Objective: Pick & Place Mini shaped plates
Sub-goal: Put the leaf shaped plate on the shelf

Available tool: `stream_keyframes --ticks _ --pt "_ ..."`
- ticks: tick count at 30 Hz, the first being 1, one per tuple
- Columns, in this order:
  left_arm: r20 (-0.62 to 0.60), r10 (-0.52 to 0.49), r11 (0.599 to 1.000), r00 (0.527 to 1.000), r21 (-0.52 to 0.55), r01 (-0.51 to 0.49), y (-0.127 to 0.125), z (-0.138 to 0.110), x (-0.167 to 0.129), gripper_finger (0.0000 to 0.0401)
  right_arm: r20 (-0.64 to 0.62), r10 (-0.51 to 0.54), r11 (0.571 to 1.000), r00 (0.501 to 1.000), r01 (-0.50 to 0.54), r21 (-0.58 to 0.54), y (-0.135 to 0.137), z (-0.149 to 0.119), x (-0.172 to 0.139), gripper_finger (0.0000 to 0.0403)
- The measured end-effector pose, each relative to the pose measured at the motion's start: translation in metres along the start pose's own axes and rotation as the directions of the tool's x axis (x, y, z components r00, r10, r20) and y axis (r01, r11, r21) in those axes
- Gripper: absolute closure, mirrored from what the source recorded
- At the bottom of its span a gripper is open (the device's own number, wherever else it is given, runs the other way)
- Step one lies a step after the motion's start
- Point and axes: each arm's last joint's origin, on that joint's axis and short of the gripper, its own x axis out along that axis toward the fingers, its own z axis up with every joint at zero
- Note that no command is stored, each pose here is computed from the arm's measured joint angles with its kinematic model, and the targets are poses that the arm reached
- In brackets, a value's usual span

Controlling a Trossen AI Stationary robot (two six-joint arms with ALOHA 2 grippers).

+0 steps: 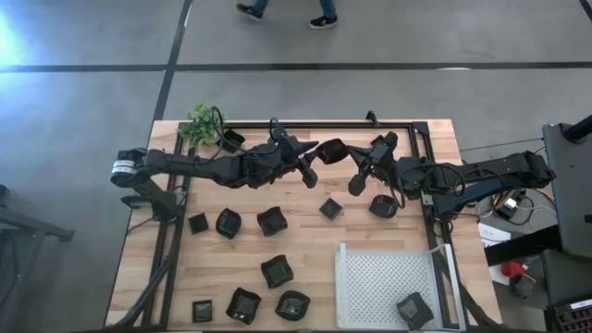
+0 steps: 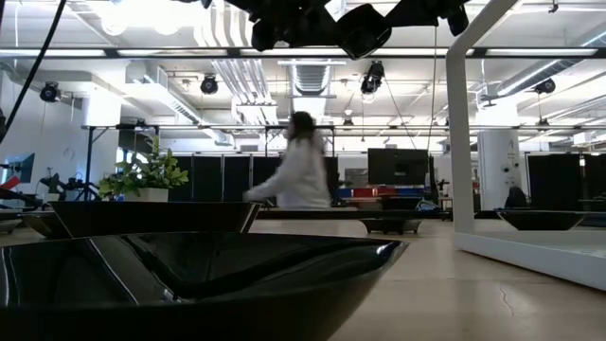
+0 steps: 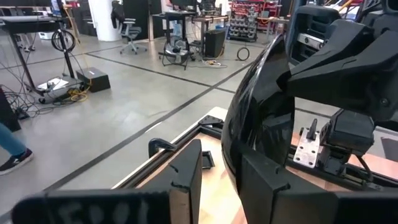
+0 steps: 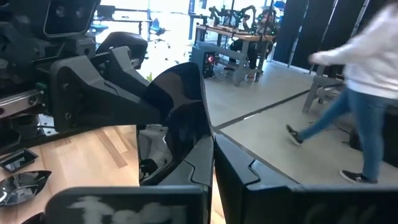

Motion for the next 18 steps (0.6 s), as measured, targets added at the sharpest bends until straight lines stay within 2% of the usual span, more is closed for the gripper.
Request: stream_keyframes --ticks 3,18 --pt "-0.001 0.000 1.000 1.000 -0.027 0.000 0.0001 0.0001 -0.0001 0.0315 0.000 0.000 1.000 1.000 0.000 0.000 0.0000 0.0000 0.0000 0.0394" --pt "-0.018 -0.002 1.000 1.000 -0.017 0.002 -0.0002 0.0005 -0.0031 0.0316 0.002 -0.036 0.999 0.999 0.036 0.003 -0.0012 0.0001 0.0000 0.0394"
